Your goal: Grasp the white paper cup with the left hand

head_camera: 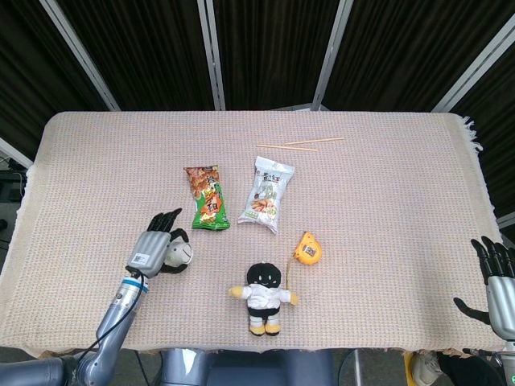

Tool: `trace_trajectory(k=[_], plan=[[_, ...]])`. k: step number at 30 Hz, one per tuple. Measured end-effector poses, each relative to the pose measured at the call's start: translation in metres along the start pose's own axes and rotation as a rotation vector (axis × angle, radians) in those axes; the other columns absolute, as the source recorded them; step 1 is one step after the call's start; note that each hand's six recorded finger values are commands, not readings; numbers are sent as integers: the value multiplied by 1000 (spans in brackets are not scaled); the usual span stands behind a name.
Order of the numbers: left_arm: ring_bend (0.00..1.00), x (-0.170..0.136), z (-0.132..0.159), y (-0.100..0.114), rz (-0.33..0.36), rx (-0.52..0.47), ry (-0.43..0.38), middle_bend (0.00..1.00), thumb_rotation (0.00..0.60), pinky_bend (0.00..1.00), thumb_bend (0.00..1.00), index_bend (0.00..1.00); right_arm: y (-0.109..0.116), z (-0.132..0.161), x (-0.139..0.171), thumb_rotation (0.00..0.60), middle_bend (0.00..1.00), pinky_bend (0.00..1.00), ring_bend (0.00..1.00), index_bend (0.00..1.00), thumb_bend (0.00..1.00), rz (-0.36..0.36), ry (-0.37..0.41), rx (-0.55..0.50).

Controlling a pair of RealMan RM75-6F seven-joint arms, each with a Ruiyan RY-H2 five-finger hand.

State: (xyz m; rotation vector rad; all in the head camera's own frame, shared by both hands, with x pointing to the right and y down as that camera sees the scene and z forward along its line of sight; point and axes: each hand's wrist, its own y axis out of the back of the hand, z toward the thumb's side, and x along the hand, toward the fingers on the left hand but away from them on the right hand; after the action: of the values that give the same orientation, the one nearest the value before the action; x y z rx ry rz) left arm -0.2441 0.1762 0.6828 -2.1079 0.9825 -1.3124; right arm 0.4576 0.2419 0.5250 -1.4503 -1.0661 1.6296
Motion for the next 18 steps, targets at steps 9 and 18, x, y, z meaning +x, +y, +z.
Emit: trace_trajectory(k=[9, 18], plan=[[0, 2, 2, -12, 18, -198, -123, 0, 600, 0, 116, 439, -1, 0, 0, 600, 0, 0, 0, 7, 72, 6, 2, 3], [0, -2, -30, -31, -27, -179, -107, 0, 600, 0, 114, 417, -3, 1, 0, 600, 0, 0, 0, 7, 72, 12, 3, 7]])
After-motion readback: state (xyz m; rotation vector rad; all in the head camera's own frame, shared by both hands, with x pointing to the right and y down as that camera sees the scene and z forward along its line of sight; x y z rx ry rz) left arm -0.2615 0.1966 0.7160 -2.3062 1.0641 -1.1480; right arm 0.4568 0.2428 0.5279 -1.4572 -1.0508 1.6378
